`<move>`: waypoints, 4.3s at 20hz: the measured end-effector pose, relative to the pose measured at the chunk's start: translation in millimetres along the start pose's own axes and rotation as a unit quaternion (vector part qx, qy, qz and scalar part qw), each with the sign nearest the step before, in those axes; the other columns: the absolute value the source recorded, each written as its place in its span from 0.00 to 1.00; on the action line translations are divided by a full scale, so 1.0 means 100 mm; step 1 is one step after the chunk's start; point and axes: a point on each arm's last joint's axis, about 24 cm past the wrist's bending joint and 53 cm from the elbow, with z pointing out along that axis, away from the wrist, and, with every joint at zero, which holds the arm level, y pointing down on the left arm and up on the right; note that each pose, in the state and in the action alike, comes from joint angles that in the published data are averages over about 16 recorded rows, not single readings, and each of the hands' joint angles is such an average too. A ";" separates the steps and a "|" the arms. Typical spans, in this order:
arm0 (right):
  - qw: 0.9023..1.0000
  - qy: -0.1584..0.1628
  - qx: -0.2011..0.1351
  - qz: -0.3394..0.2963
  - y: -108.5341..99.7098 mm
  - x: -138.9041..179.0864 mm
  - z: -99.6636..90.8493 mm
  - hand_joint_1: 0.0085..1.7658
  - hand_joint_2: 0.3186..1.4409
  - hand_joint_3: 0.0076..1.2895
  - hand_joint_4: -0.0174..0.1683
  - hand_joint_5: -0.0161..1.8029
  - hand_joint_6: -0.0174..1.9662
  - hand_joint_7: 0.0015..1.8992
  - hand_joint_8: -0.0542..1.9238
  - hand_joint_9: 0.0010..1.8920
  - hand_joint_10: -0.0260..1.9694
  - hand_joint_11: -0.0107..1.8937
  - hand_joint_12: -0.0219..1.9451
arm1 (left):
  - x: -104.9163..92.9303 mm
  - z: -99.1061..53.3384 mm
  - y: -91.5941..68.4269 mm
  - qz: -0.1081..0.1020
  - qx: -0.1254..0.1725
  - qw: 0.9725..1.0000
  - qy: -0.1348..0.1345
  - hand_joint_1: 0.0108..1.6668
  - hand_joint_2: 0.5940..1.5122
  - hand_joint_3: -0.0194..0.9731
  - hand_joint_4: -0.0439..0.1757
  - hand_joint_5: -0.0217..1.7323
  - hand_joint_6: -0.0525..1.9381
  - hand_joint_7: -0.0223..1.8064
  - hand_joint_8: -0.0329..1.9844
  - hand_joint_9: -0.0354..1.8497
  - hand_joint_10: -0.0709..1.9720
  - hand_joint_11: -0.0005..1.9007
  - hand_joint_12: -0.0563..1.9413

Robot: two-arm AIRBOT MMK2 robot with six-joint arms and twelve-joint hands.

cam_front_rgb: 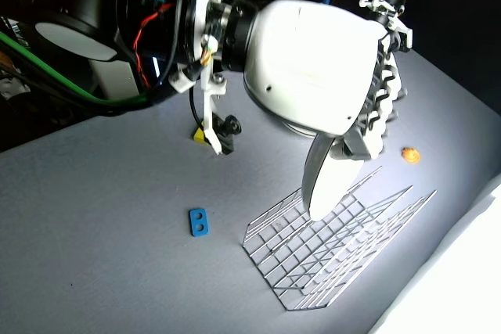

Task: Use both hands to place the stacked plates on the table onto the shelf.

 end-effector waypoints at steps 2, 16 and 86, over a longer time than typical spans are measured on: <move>1.000 -0.004 0.006 0.008 -0.06 -0.03 0.02 0.76 0.61 0.00 0.07 0.47 0.58 0.51 0.54 0.52 0.54 0.49 0.58 | 0.05 0.02 0.00 -0.009 -0.004 1.000 0.005 0.01 0.58 0.04 0.20 0.02 0.03 0.02 0.02 0.03 0.04 0.01 0.02; 0.995 -0.018 0.061 0.078 -0.55 -0.12 0.17 0.77 0.62 0.00 0.05 0.46 0.58 0.50 0.55 0.52 0.55 0.48 0.59 | 0.19 0.12 -0.12 -0.071 -0.004 0.997 0.007 0.01 0.58 0.04 0.18 0.02 0.02 0.02 0.02 0.03 0.03 0.01 0.02; 0.976 0.045 -0.093 -0.192 0.42 0.49 -0.07 0.62 0.58 0.00 0.09 0.08 0.03 0.05 0.04 0.04 0.05 0.01 0.16 | 0.24 0.08 0.13 -0.133 -0.074 0.988 -0.002 0.00 0.60 0.04 0.18 0.01 0.02 0.01 0.01 0.01 0.01 0.02 0.05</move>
